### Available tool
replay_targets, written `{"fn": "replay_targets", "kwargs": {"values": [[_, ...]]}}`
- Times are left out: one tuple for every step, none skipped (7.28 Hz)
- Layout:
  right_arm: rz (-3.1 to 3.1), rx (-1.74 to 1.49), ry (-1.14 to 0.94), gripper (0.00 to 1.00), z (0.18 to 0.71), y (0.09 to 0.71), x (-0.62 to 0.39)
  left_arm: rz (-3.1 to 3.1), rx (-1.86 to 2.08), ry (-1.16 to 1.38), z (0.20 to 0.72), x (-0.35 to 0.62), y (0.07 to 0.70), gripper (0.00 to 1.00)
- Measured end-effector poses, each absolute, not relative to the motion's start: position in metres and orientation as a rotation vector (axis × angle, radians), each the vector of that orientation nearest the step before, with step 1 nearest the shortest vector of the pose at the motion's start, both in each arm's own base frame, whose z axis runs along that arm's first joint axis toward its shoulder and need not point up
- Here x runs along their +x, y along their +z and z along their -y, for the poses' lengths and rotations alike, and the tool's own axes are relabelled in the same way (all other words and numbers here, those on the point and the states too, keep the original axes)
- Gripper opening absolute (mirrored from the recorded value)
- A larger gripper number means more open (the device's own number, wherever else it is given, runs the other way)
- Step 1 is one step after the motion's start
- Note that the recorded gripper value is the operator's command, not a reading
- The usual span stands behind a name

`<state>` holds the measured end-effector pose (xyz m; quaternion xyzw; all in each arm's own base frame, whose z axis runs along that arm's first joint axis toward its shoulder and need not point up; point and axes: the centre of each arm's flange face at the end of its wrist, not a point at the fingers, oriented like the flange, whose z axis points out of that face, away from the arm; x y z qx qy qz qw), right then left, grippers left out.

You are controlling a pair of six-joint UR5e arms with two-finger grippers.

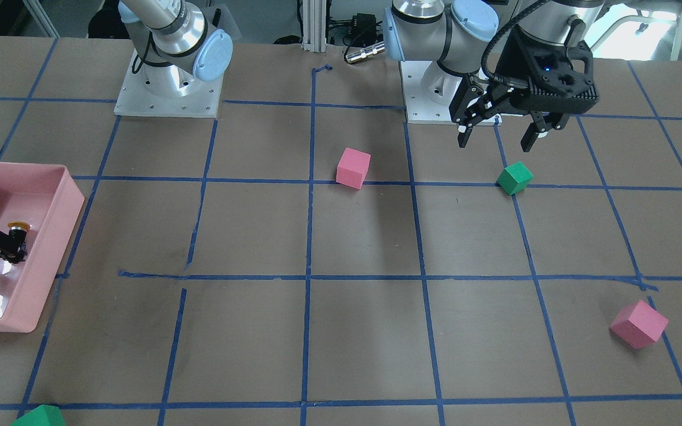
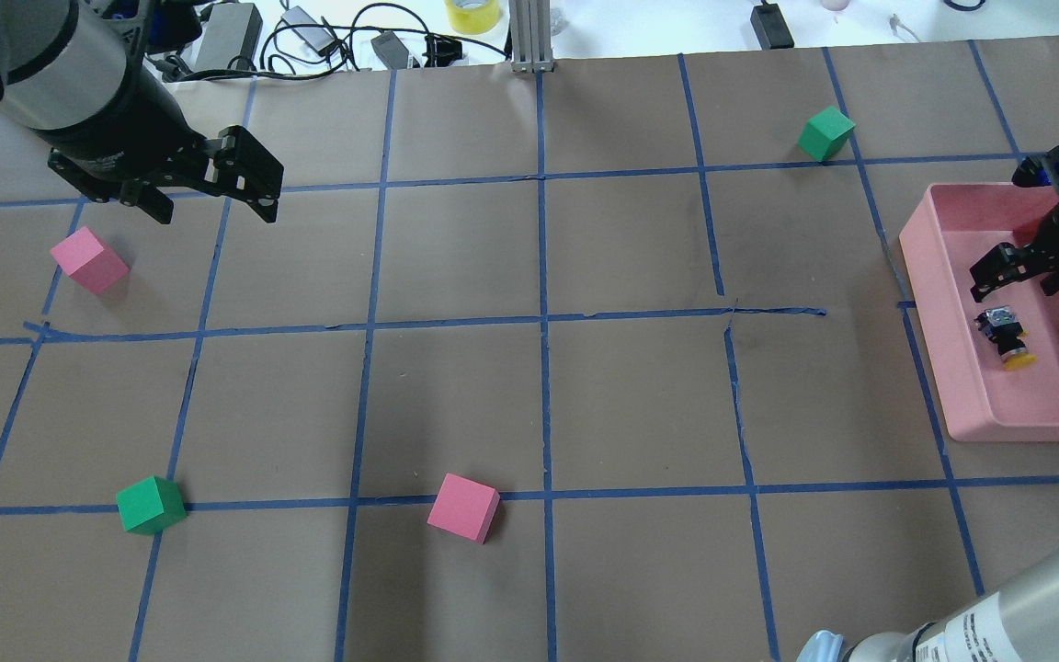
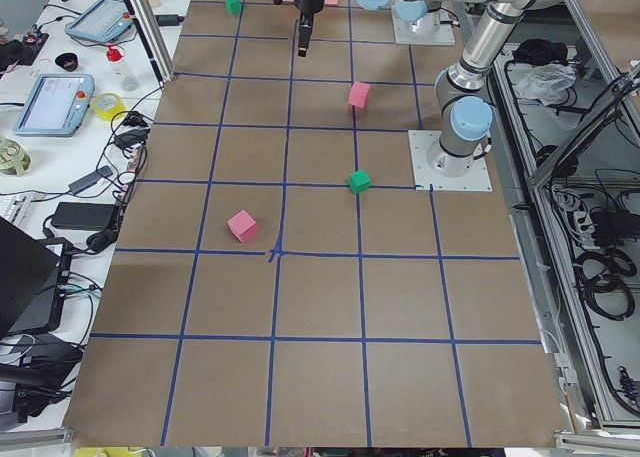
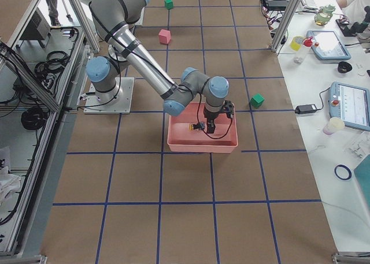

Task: Align button upright
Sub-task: 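Lower the right gripper into the pink box around the button switch, then close the right gripper on the button switch's black body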

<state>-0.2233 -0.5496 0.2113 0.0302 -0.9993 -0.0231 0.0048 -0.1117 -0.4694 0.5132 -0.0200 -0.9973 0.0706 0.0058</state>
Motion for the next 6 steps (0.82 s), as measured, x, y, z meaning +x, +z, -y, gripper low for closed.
{"fn": "replay_targets", "kwargs": {"values": [[3.136, 0.095, -0.089, 0.99, 0.5465, 0.207, -0.2214, 3.122, -0.063, 0.221, 0.4694, -0.1117, 0.5131, 1.0], [3.142, 0.097, -0.106, 0.99, 0.5436, 0.2031, -0.2194, 3.122, -0.063, 0.221, 0.4694, -0.1116, 0.5131, 1.0], [3.145, 0.097, -0.116, 0.99, 0.5417, 0.2007, -0.2182, 3.122, -0.063, 0.222, 0.4694, -0.1116, 0.5134, 1.0], [3.148, 0.097, -0.122, 0.99, 0.5405, 0.1991, -0.2175, 3.122, -0.063, 0.222, 0.4695, -0.1116, 0.5136, 1.0], [3.149, 0.097, -0.124, 0.95, 0.5398, 0.1984, -0.2176, 3.122, -0.063, 0.223, 0.4695, -0.1116, 0.5138, 1.0], [3.149, 0.096, -0.127, 0.92, 0.5395, 0.198, -0.2176, 3.123, -0.063, 0.224, 0.4694, -0.1115, 0.5141, 1.0]]}}
